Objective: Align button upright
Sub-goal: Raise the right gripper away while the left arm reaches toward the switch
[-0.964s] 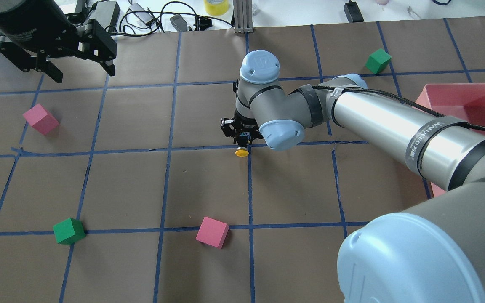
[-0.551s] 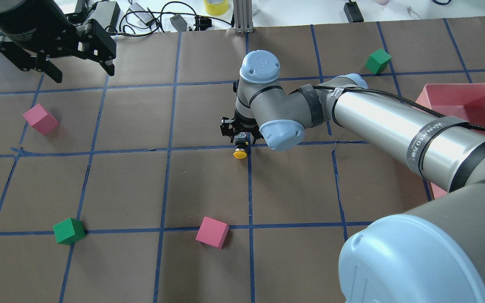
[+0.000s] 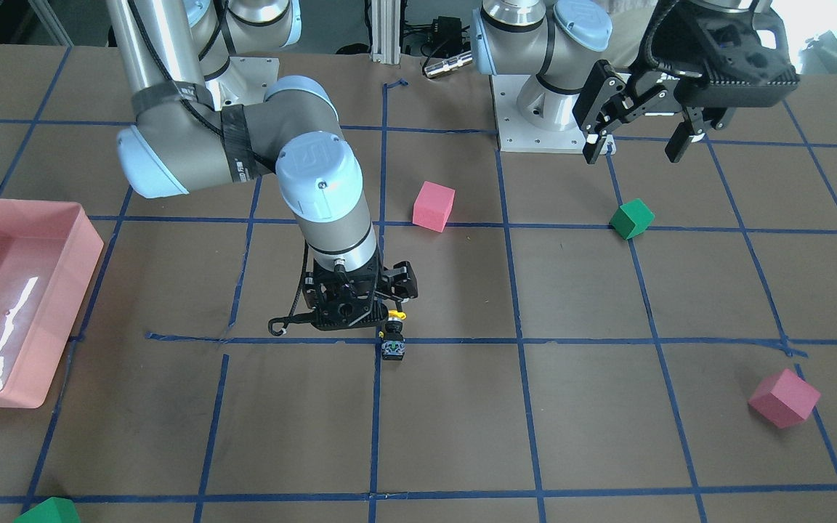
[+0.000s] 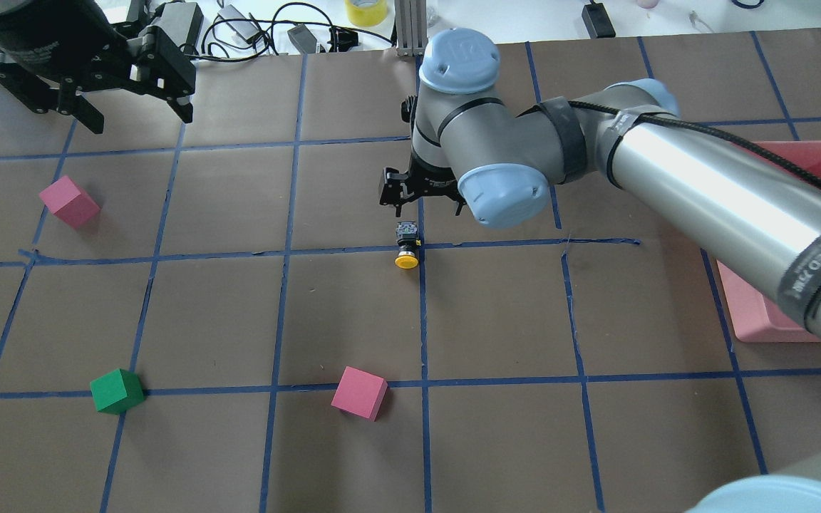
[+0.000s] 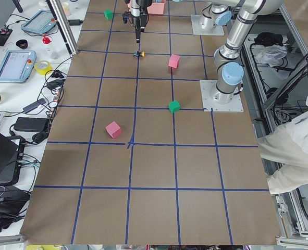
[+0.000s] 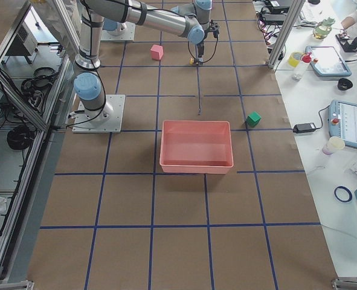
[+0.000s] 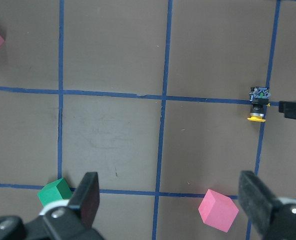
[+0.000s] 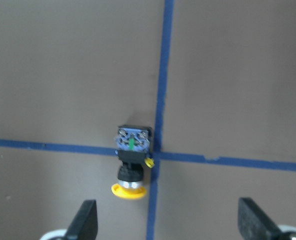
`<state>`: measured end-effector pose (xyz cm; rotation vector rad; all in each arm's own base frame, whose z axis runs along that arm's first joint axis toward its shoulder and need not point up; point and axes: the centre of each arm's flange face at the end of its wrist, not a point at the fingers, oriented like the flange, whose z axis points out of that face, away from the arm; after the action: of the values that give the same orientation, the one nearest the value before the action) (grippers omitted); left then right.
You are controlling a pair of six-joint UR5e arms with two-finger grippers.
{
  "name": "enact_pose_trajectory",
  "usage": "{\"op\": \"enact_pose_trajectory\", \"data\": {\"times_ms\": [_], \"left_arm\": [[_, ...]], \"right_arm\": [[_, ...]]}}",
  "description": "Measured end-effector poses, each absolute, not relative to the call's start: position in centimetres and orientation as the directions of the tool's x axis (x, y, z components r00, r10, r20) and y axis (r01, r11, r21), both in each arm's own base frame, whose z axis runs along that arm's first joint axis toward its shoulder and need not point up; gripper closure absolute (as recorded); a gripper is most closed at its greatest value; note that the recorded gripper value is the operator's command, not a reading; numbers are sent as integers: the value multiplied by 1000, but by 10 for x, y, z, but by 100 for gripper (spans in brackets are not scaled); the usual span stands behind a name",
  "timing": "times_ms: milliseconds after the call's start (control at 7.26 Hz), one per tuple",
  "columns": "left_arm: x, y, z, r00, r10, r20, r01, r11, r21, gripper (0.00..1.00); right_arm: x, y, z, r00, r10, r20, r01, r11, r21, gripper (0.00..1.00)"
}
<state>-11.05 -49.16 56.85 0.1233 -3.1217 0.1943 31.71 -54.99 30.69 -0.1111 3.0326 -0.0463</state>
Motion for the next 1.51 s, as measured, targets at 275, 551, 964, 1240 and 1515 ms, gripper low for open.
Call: {"op": "enact_pose_trajectory", "data": {"times_ms": [275,551,964,1240,1515], "left_arm": [[-111,-498,568,-997,-77,20,-79,986,-149,0],[-113,-502,562,-997,-78,22,-80,983,-163,0],[-155,-505,535,-998,-13,64,-30,960,-277,0],[-172,-503,521,-997,17,77,-7,952,-305,0],[-176,-502,513,-996,15,83,-11,955,-298,2]], "right_arm": [[238,-545,382,-997,-47,-61,-49,998,31,0],[172,-515,463,-999,-13,-37,-17,996,88,0],[146,-487,518,-1000,13,-24,12,999,52,0],[144,-488,525,-1000,14,-27,13,1000,20,0],[143,-491,529,-1000,13,-24,13,1000,-16,0]]}}
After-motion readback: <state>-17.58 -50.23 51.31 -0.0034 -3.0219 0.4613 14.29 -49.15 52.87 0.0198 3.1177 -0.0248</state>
